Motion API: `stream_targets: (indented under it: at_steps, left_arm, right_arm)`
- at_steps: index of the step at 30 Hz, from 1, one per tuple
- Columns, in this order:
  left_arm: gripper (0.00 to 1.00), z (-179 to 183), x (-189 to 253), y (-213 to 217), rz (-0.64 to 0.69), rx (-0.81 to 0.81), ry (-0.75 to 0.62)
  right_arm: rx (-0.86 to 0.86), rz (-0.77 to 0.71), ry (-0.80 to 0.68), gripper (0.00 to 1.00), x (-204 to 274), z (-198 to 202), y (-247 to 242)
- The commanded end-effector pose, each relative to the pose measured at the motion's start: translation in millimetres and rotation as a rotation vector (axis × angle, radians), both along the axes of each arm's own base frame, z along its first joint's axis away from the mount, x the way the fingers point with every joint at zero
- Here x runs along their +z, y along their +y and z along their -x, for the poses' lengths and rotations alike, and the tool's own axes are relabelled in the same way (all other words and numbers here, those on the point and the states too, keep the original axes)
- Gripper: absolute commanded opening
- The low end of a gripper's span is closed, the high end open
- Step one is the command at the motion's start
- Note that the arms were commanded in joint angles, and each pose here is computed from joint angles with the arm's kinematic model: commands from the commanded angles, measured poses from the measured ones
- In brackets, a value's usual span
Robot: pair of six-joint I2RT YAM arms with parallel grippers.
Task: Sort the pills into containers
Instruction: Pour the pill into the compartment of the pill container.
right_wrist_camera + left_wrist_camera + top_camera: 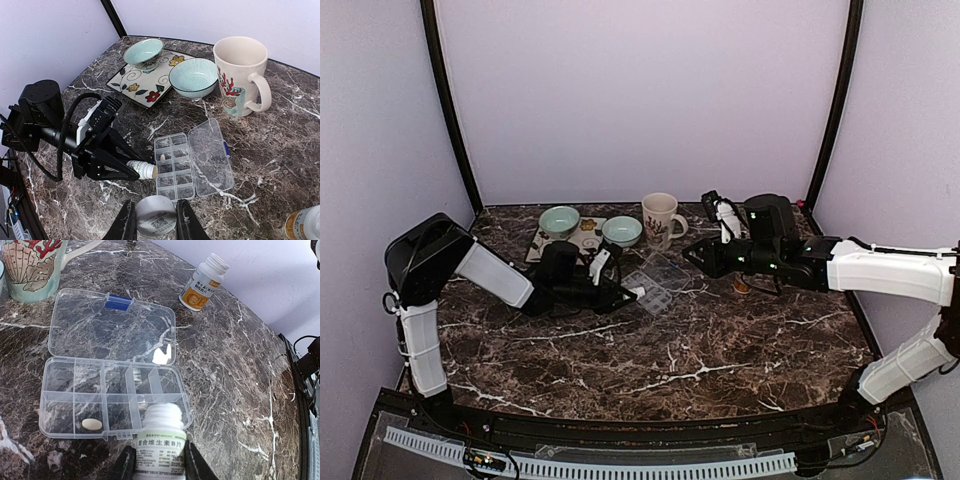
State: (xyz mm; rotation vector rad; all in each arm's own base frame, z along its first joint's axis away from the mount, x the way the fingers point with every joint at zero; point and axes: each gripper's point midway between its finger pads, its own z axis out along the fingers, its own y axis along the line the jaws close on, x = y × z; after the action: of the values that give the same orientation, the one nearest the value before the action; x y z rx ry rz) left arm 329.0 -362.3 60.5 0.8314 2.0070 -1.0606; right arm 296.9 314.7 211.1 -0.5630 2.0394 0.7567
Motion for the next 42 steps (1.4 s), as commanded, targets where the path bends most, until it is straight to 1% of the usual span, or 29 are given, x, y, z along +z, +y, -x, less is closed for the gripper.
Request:
stream_targets:
  at_steps: [1, 17, 42]
  left_arm:
    - [0.0, -2.4, 1.2, -5.9, -0.016, -0.012, -0.018]
    - [0.0, -2.7, -6.9, -11.0, -0.065, -0.016, -0.011]
    - [0.0, -7.2, -1.0, -12.9, -0.152, -0.015, -0.057]
  right_arm:
    - [-0.001, -0.018, -0.029, 0.0, 7.9, -2.3, 1.6]
    - [0.001, -0.014, -0.03, 0.0, 7.0, -1.7, 1.1]
    - [0.007, -0.013, -0.028, 0.0, 7.1, -0.9, 1.9]
